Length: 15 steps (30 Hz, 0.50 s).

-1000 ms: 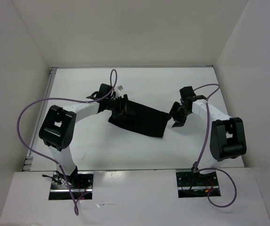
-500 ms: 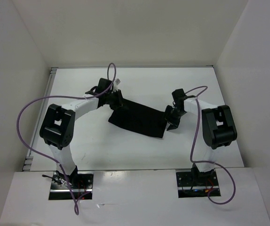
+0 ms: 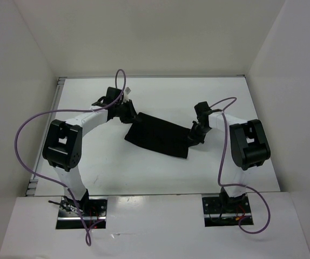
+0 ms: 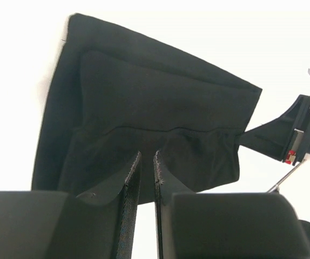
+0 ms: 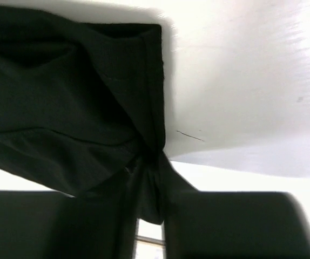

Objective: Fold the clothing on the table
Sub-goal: Fold the skirt

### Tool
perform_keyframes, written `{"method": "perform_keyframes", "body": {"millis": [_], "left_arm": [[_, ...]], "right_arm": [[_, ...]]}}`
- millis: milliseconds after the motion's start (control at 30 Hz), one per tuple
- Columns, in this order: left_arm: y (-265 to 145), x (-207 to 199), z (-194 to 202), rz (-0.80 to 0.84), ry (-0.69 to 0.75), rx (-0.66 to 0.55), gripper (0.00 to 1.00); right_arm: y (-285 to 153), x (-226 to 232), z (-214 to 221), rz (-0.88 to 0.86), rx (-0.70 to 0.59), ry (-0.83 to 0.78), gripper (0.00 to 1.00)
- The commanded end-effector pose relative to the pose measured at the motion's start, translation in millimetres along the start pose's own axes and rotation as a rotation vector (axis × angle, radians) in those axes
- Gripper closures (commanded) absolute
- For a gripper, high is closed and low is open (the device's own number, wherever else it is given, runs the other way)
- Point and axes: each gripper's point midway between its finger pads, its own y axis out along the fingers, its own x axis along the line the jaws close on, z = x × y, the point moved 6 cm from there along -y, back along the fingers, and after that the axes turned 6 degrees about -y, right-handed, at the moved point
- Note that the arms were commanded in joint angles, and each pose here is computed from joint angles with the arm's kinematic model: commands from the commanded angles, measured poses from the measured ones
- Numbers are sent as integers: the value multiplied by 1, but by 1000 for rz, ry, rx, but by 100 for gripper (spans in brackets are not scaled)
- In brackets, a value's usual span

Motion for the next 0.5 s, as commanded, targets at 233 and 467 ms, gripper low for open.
{"method": "perform_keyframes", "body": {"millis": [233,467], "left_arm": [[-22,-16,-7,89,49,-40,79],[-12,-26,21,128,59,15,79]], "right_arm": [[13,-20,2,172,-63,28,100],[-23,-27,13,227,-87,38,100]]}}
